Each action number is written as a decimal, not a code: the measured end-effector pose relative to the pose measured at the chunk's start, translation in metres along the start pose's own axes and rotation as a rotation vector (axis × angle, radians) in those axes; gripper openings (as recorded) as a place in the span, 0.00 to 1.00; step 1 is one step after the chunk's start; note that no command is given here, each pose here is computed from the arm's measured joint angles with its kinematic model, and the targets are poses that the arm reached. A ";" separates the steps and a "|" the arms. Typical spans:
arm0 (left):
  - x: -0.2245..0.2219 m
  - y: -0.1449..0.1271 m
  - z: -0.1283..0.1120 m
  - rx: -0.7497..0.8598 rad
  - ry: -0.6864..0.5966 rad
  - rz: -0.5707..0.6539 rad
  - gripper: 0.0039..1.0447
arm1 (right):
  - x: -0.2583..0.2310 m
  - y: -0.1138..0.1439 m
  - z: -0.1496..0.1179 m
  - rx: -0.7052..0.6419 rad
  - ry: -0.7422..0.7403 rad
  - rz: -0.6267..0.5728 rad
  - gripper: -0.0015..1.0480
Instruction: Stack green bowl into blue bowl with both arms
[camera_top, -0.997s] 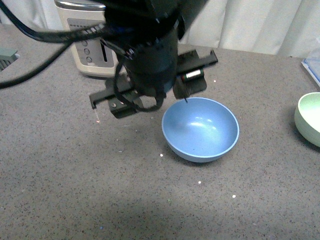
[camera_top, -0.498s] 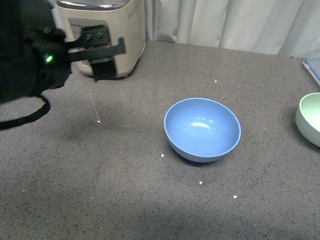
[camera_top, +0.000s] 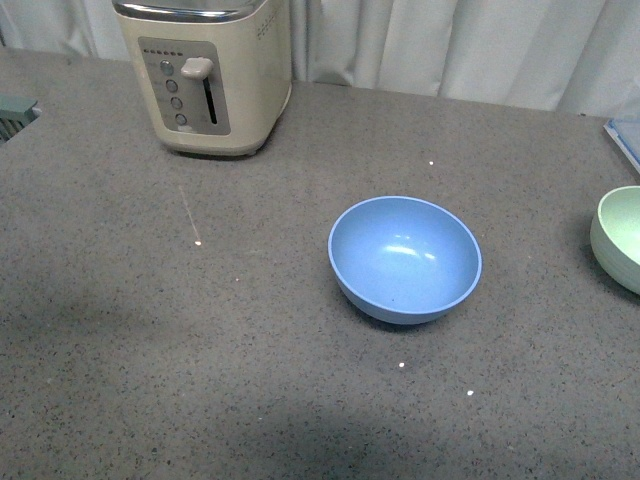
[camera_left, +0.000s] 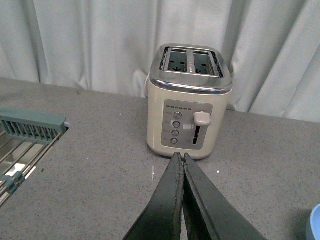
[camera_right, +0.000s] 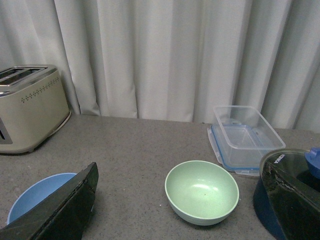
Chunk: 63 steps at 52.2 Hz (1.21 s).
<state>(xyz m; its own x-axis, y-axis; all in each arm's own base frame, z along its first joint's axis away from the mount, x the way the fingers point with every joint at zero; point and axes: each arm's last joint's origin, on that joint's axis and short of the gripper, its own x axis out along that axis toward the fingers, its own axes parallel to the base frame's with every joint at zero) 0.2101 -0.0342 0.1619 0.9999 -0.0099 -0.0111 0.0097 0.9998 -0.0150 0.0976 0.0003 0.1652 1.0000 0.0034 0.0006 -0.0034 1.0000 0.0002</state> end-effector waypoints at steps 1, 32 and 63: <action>-0.003 0.001 0.000 0.001 -0.001 0.001 0.04 | 0.000 0.000 0.000 0.000 0.000 0.000 0.91; -0.061 0.033 0.001 0.007 0.001 0.012 0.04 | 0.000 0.000 0.000 0.000 0.000 0.000 0.91; -0.088 0.033 0.011 0.008 -0.032 0.008 0.04 | 0.000 0.000 0.000 0.000 0.000 0.000 0.91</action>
<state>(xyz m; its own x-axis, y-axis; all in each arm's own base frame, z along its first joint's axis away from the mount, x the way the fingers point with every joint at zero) 0.1227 -0.0003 0.1729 0.9998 -0.0019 0.0204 0.0021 1.0000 -0.0071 0.0976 0.0003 0.1652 1.0000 0.0034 0.0006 -0.0034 1.0000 0.0006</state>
